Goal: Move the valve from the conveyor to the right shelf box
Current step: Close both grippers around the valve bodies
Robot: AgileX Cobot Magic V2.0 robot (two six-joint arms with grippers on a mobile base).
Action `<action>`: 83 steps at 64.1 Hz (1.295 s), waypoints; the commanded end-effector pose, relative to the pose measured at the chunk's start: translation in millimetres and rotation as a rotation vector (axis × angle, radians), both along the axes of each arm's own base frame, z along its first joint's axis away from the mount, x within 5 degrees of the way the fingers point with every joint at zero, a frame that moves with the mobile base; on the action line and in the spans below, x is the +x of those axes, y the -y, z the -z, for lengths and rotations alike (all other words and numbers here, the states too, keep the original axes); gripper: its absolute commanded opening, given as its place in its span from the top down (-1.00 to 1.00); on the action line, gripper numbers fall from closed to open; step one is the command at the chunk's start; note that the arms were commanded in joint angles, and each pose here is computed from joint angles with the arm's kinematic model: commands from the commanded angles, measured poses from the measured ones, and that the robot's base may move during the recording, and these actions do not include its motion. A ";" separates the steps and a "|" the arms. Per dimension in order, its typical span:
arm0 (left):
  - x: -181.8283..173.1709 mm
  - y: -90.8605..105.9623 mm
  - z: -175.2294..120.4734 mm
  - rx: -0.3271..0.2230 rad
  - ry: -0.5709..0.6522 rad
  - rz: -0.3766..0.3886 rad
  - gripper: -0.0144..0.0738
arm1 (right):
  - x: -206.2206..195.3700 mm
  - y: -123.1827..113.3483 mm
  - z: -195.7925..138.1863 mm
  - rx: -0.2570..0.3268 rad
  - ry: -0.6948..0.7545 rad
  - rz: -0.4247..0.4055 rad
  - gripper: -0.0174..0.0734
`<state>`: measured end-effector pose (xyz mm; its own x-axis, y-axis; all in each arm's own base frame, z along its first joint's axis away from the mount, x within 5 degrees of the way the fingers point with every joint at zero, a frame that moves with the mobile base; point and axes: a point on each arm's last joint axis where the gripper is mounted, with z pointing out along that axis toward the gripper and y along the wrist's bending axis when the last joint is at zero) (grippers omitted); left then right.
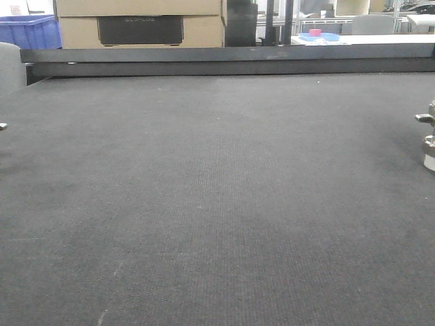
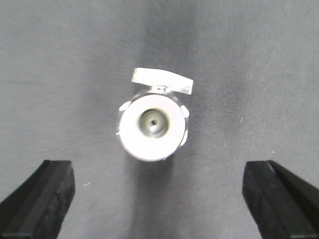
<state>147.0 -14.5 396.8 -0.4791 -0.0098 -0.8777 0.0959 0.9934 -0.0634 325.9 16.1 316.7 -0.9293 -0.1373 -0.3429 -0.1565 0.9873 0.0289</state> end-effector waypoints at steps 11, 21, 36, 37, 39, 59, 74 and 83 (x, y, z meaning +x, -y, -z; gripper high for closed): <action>-0.6 1.5 -4.2 -0.016 0.019 0.005 -0.69 | 27.4 0.3 32.0 -0.025 -0.019 -0.007 -0.64; -0.6 1.5 -4.0 -0.016 0.017 0.005 -0.69 | 37.3 -0.6 51.4 -0.027 -0.056 -0.008 -0.64; -0.9 1.6 -3.5 -0.015 0.010 0.006 -0.69 | 43.3 -6.1 68.2 -0.021 -0.101 -0.020 -0.64; -0.9 1.6 -3.5 -0.015 0.010 0.006 -0.69 | 43.6 -7.0 69.4 -0.022 -0.104 -0.022 -0.64; -0.9 1.6 -3.5 -0.015 0.010 0.006 -0.69 | 43.7 -8.8 69.9 -0.022 -0.106 -0.027 -0.64; -1.6 1.6 -2.3 -0.014 -0.004 0.007 -0.69 | 45.7 -10.5 72.3 -0.038 -0.097 -0.038 -0.05; -1.0 2.0 1.2 -0.008 -0.069 0.013 -0.69 | 42.6 -7.0 64.4 -0.078 -0.080 -0.046 0.96; 9.6 1.5 -5.1 0.010 -0.160 0.011 -0.69 | 28.9 -7.7 31.8 -0.051 0.007 -0.030 0.96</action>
<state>150.1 -15.5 397.5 -0.5843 0.0057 -0.8115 0.0997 0.9929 -0.0648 365.3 25.7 254.1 -0.9475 -0.1907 -0.2565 -0.1950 0.9808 -0.0089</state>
